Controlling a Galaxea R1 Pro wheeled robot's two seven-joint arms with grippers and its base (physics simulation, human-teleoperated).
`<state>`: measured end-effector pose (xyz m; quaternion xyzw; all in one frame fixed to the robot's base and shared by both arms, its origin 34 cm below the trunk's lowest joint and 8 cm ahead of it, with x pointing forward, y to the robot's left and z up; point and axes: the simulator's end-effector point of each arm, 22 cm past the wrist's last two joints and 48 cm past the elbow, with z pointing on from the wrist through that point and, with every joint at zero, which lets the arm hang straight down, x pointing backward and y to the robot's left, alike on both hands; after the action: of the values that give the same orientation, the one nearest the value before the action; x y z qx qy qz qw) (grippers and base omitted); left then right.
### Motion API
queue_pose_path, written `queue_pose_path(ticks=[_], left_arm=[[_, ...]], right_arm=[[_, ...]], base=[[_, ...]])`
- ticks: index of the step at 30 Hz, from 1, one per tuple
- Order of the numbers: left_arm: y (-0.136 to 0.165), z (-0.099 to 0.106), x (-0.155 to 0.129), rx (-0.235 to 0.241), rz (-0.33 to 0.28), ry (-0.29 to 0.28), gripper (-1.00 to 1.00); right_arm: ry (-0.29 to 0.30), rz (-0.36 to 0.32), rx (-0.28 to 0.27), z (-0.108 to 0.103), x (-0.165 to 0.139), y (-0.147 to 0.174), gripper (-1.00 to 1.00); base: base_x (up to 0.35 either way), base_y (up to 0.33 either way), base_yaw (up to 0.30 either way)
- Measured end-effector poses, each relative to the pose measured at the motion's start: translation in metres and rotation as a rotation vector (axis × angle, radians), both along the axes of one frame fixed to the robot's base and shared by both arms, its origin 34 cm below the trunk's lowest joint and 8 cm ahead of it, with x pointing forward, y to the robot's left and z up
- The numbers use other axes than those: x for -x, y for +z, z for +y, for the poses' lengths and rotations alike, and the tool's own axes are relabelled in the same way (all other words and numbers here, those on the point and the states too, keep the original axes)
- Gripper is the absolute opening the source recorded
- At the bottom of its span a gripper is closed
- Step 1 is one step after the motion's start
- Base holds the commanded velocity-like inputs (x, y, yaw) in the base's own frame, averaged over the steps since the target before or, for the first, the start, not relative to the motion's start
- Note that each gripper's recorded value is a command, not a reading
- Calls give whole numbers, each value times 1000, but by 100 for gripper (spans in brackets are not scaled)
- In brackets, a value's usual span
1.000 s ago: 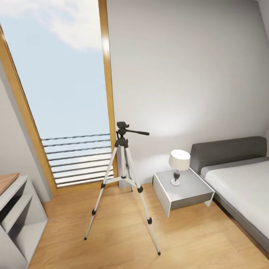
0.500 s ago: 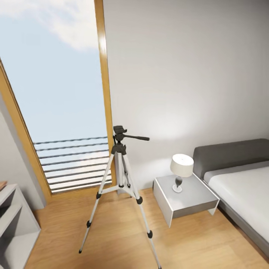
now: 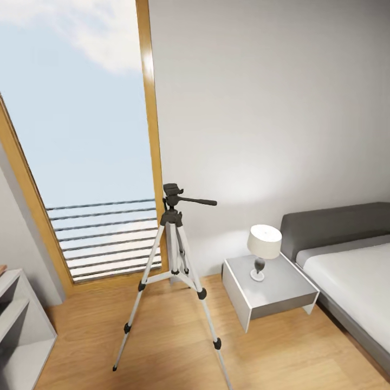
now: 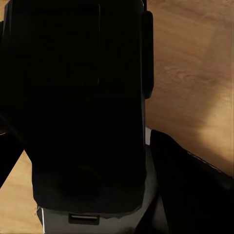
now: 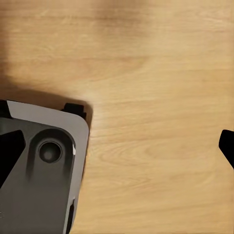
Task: Attach the digital camera to the camera tripod in the bedroom.
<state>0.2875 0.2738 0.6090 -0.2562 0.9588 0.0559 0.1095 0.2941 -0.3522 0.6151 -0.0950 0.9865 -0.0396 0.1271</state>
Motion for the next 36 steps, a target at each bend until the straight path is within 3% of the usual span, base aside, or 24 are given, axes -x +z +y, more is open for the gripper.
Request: queue_pose_path(ticks=[15,36], left_arm=[[0,2,-1,-3,-1,-1,-100],[0,3,-1,-4,-2,2,-100]], right_arm=[[1,2,-3,3,0,-1,100],[-1,0,1,1,0,0,100]], base=[[220,-208,13],[112,-209,248]])
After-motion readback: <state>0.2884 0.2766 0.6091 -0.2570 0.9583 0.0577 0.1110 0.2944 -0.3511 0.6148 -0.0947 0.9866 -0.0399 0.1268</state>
